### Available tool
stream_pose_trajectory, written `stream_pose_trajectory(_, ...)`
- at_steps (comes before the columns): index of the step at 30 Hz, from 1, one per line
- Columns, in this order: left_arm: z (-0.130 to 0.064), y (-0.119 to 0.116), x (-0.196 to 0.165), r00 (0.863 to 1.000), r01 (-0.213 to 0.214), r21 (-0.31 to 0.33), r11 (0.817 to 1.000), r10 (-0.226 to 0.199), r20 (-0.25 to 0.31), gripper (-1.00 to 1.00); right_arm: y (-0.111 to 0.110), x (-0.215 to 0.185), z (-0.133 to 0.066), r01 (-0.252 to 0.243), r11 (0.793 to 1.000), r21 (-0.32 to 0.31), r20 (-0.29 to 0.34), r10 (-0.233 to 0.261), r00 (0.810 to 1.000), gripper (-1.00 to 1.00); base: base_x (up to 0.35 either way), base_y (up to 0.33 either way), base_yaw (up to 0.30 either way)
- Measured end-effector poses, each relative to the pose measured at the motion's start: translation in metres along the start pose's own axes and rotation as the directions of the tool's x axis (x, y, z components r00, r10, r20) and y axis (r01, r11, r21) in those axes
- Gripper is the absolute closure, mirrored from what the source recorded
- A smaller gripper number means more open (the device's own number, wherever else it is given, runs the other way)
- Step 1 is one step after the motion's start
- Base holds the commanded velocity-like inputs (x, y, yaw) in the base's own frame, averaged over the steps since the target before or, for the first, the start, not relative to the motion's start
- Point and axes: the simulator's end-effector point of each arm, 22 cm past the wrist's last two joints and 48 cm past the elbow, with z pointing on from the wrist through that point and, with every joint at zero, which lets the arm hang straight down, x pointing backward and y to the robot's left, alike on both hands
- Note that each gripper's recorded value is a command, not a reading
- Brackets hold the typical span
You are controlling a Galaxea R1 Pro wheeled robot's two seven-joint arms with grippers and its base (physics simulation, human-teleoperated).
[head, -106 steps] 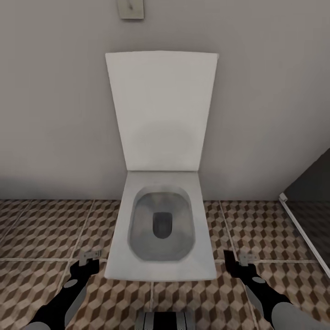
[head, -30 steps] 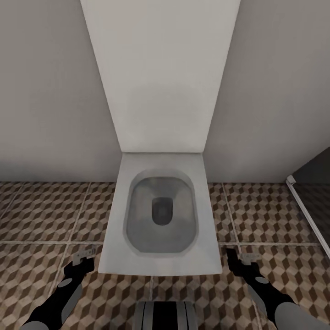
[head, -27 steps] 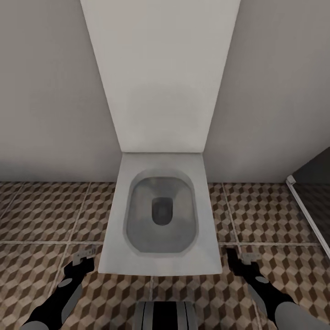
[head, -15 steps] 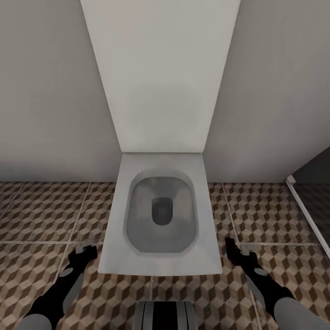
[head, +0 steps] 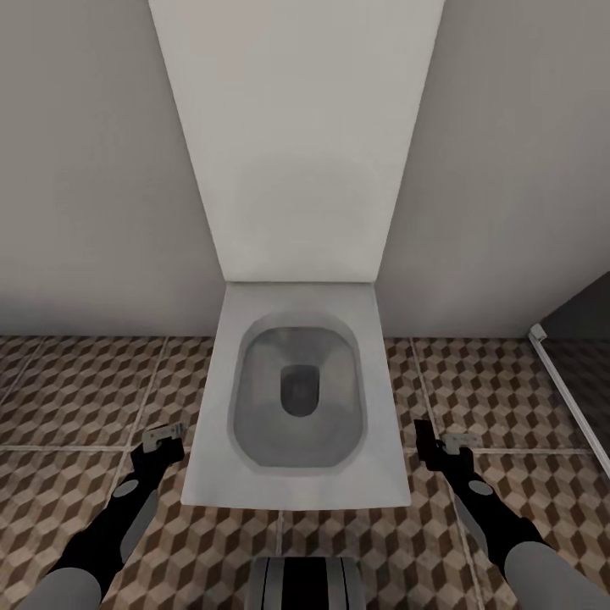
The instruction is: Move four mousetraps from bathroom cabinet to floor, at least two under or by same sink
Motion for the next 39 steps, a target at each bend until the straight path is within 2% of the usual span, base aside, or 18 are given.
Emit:
stream_pose_trajectory(14,0.001,0.01,-0.004,1.0,-0.014,-0.015,1.0,0.014,0.01,1.0,-0.002,-0.003,0.0,-0.001,1.0,0.004,0.005,0.001,1.0,1.0,0.0,0.0,0.0)
stream_pose_trajectory(28,0.01,0.006,0.034,0.998,-0.02,-0.015,1.0,0.019,-0.052,1.0,0.0,0.033,0.01,0.008,1.0,0.003,-0.053,-0.008,0.999,1.0,0.0,0.0,0.0)
stream_pose_trajectory(32,0.012,0.006,0.044,0.997,-0.022,-0.017,1.0,0.02,-0.068,1.0,-0.007,0.042,0.013,0.016,1.0,0.01,-0.067,-0.015,0.998,1.0,0.0,0.0,0.0)
stream_pose_trajectory(36,0.012,0.007,0.044,0.998,-0.021,-0.017,1.0,0.02,-0.067,1.0,-0.022,0.04,0.013,0.011,0.999,0.034,-0.062,-0.009,0.998,1.0,0.0,0.0,0.0)
stream_pose_trajectory(39,0.012,0.007,0.044,0.998,-0.019,-0.016,1.0,0.018,-0.068,1.0,-0.044,0.039,0.012,-0.041,0.996,0.084,-0.056,0.046,0.997,1.0,0.0,0.0,0.0)
